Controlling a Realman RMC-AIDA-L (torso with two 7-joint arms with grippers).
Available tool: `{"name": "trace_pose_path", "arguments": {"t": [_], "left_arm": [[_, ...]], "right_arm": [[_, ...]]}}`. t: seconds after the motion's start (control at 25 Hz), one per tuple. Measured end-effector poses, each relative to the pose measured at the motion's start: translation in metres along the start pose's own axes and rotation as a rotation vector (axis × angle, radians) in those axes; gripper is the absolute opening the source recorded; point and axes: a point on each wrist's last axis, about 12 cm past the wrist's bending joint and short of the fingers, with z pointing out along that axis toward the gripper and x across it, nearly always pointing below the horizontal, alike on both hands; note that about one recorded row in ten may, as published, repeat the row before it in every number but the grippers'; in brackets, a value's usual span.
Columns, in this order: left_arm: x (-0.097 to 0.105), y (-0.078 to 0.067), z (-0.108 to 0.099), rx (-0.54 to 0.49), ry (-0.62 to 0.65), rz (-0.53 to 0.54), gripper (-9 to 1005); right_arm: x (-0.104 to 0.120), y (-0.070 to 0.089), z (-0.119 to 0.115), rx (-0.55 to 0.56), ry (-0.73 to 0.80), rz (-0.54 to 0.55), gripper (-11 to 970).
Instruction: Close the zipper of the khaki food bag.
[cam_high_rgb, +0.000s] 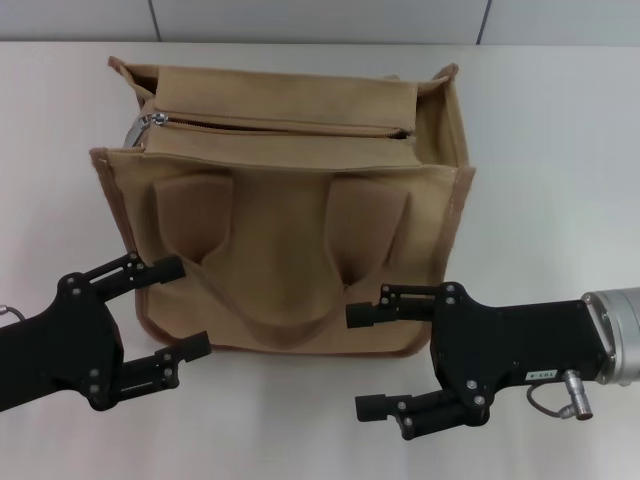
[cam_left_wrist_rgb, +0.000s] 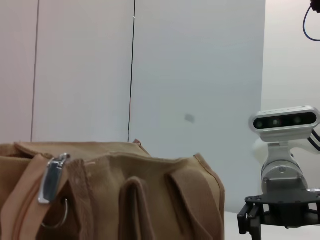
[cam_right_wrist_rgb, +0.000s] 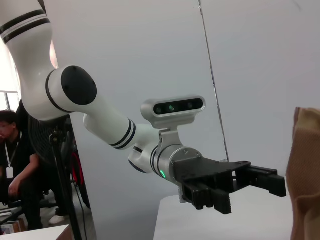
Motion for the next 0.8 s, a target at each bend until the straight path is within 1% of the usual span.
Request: {"name": "trace_pose_path", "arguments": {"t": [0.28, 0.32, 0.36, 0.4, 0.44, 0.48, 0.52, 0.56, 0.6, 0.64, 0.72, 0.8], "left_arm": [[0.002, -0.002, 0.000, 0.004, 0.004, -0.008, 752], [0.001, -0.002, -0.001, -0.009, -0.002, -0.005, 751], [0.001, -0.002, -0.007, -0.063, -0.026, 0.006, 751], [0.001, -0.002, -0.007, -0.063, -0.026, 0.006, 751], [0.001, -0.002, -0.012, -0.111, -0.051, 0.016, 750], [0.001, -0.002, -0.012, -0.111, -0.051, 0.016, 750], [0.002, -0.006, -0.023, -0.244, -0.123, 0.044, 749], [0.002, -0.006, -0.023, -0.244, -0.123, 0.044, 749], [0.005, -0.011, -0.032, -0.352, -0.179, 0.073, 749], [0.005, -0.011, -0.032, -0.352, -0.179, 0.073, 748], [0.007, -0.017, -0.041, -0.485, -0.236, 0.119, 747], [0.010, -0.017, -0.045, -0.579, -0.254, 0.144, 747]], "right_arm": [[0.000, 0.000, 0.000, -0.002, -0.001, -0.001, 826], [0.000, 0.000, 0.000, -0.001, -0.001, -0.001, 826], [-0.001, -0.001, 0.000, 0.002, -0.002, -0.002, 826], [-0.001, -0.001, 0.000, 0.002, -0.002, -0.002, 826], [-0.001, -0.001, 0.000, 0.003, -0.003, -0.001, 826], [-0.001, -0.001, 0.000, 0.004, -0.004, 0.000, 826], [0.000, 0.000, 0.000, 0.004, -0.005, 0.001, 826], [0.000, 0.000, 0.000, 0.004, -0.005, 0.001, 826], [0.000, 0.000, 0.000, 0.004, -0.007, 0.006, 826], [0.000, 0.000, 0.000, 0.004, -0.007, 0.006, 826], [0.001, 0.000, 0.001, 0.004, -0.009, 0.008, 826], [0.001, 0.001, 0.002, 0.010, -0.025, 0.012, 826]]}}
